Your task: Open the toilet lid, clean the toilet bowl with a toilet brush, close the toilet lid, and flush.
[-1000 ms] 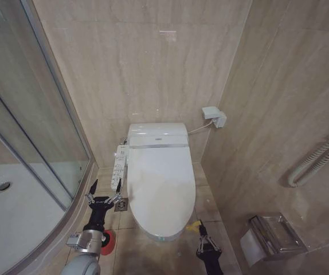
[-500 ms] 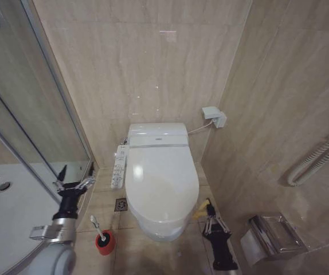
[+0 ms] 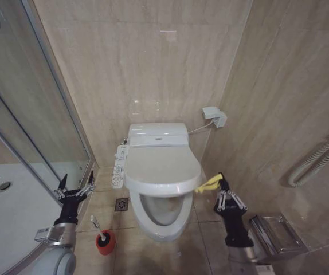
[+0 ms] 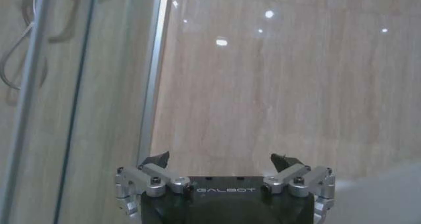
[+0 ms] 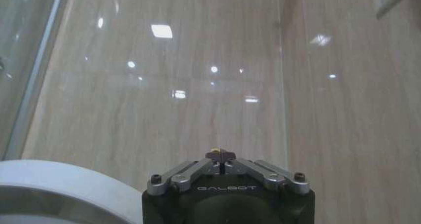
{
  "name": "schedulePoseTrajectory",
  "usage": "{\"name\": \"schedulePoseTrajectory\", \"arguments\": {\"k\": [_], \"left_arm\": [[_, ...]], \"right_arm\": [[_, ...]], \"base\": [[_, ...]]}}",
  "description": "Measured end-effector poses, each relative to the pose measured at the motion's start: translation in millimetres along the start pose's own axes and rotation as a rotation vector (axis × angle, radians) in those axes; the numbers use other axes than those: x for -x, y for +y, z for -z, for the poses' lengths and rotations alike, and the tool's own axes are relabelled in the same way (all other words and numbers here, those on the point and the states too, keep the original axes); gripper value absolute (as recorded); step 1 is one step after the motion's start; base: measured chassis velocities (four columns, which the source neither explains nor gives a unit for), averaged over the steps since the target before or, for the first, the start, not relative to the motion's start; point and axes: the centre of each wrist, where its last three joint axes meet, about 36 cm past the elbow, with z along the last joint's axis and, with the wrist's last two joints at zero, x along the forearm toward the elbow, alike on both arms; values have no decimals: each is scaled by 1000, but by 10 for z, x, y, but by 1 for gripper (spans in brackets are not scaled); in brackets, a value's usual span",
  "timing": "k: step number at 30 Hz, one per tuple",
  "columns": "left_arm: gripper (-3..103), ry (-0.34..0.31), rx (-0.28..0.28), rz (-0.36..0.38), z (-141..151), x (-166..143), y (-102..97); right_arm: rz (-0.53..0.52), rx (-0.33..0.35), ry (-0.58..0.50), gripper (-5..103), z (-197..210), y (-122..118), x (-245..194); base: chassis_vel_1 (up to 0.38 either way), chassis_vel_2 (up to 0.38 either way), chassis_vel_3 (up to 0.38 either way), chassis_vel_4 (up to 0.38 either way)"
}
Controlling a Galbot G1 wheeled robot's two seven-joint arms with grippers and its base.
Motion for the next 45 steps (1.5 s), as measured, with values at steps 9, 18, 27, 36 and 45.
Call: {"name": "schedulePoseTrajectory", "arguments": {"k": [9, 18, 27, 36, 45], "left_arm": [[100, 64, 17, -30, -213, -164, -139], [100, 89, 32, -42, -303, -251, -199], [100, 105, 44, -40, -359, -283, -195], [100, 114, 63, -18, -387, -294, -96], [100, 125, 67, -12, -446, -309, -122]], "right_arm": [[-4, 44, -44, 0, 68, -144, 372], [-19, 69, -50, 0, -105, -330, 759], [-12, 96, -63, 0, -365, -415, 1268], [-53, 140, -69, 0, -502, -472, 1834], [-63, 150, -35, 0, -771, -592, 2306]], "base": [[0, 0, 0, 0], [0, 0, 0, 0], [0, 0, 0, 0], [0, 0, 0, 0], [0, 0, 0, 0]]}}
